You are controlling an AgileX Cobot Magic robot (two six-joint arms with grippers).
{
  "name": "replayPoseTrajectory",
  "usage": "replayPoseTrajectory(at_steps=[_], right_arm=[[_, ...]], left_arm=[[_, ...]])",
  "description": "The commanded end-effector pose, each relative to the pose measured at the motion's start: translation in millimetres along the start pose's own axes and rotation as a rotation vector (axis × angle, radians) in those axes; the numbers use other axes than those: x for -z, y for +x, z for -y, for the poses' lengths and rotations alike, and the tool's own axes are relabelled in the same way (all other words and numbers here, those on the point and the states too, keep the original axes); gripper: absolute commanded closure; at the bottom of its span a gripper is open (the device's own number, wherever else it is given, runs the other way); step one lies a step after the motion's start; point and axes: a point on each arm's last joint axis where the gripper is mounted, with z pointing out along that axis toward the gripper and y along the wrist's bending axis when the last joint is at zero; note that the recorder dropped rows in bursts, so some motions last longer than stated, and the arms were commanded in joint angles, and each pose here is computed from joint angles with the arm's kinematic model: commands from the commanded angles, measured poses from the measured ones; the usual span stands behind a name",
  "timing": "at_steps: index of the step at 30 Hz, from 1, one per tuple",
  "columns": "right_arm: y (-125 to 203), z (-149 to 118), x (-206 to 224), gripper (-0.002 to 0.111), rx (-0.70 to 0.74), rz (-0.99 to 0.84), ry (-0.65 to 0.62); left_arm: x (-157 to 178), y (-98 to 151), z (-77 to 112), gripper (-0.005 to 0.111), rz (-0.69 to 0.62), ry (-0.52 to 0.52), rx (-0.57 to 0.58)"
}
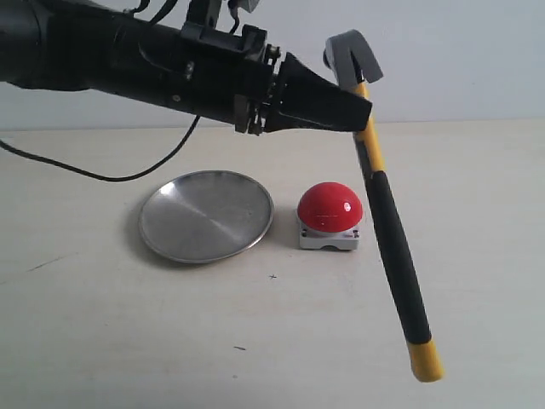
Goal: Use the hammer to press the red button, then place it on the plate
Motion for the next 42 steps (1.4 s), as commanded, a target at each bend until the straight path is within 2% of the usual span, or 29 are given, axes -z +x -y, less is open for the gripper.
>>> replayPoseTrajectory(at_steps=[1, 4, 5, 7, 8, 11, 14, 18, 20, 27, 31, 33, 36, 38, 42], right_arm=[[0.2, 0.3, 0.3, 0.108, 0.010, 0.015, 0.001], [-1.6, -0.2, 0.4, 0.108, -0.018, 0.034, -0.004], [-3.1, -0.4, 0.4, 0.108, -0.194, 0.050, -0.011], [-3.6, -0.3, 0.4, 0.108, -0.410, 0.055, -0.017], [-5.4, -0.3, 0.6, 0.108, -0.469, 0.073, -0.023], [-15.5, -0.1, 1.9, 0.108, -0.555, 0.182, -0.055], [-15.8, 0.0, 2.0, 0.108, -0.582, 0.186, -0.058], [-13.9, -0.7, 1.4, 0.108, -0.451, 0.165, -0.047], [-22.5, -3.5, -3.7, 0.108, -0.377, 0.096, -0.023], [-63.6, -15.7, -45.9, 0.108, -0.080, -0.321, 0.062], [-70.0, -18.6, -73.6, 0.108, 0.109, -0.679, 0.065], [-67.4, -20.4, -82.4, 0.108, 0.133, -0.839, 0.047], [-52.6, -30.1, -90.3, 0.108, 0.131, -1.018, -0.102], [-43.7, -35.7, -93.9, 0.108, 0.083, -1.033, -0.174], [-29.0, -38.6, -93.0, 0.108, 0.037, -0.952, -0.235]], left_arm=[[10.1, -2.3, 2.4, 0.107, 0.127, 0.021, -0.015], [11.9, 5.8, -1.6, 0.107, 0.164, 0.015, 0.010], [13.2, 7.9, -3.9, 0.107, 0.187, 0.011, 0.029], [15.2, 12.2, -6.2, 0.107, 0.185, 0.004, 0.046], [15.0, 13.8, -6.5, 0.107, 0.183, 0.003, 0.051], [15.1, 14.3, -6.7, 0.107, 0.183, 0.003, 0.053], [15.1, 14.3, -6.7, 0.107, 0.183, 0.003, 0.053], [15.7, 14.2, -7.0, 0.107, 0.184, 0.001, 0.053], [16.4, 14.1, -7.4, 0.107, 0.185, -0.001, 0.053], [19.3, 13.7, -9.1, 0.107, 0.190, -0.006, 0.076], [26.4, 12.8, -13.0, 0.107, 0.202, -0.020, 0.109], [29.6, 12.4, -14.7, 0.107, 0.208, -0.028, 0.114], [30.3, 12.3, -15.1, 0.107, 0.209, -0.029, 0.117], [30.3, 12.3, -15.1, 0.107, 0.209, -0.029, 0.117], [29.9, 13.2, -16.4, 0.107, 0.208, -0.028, 0.135]])
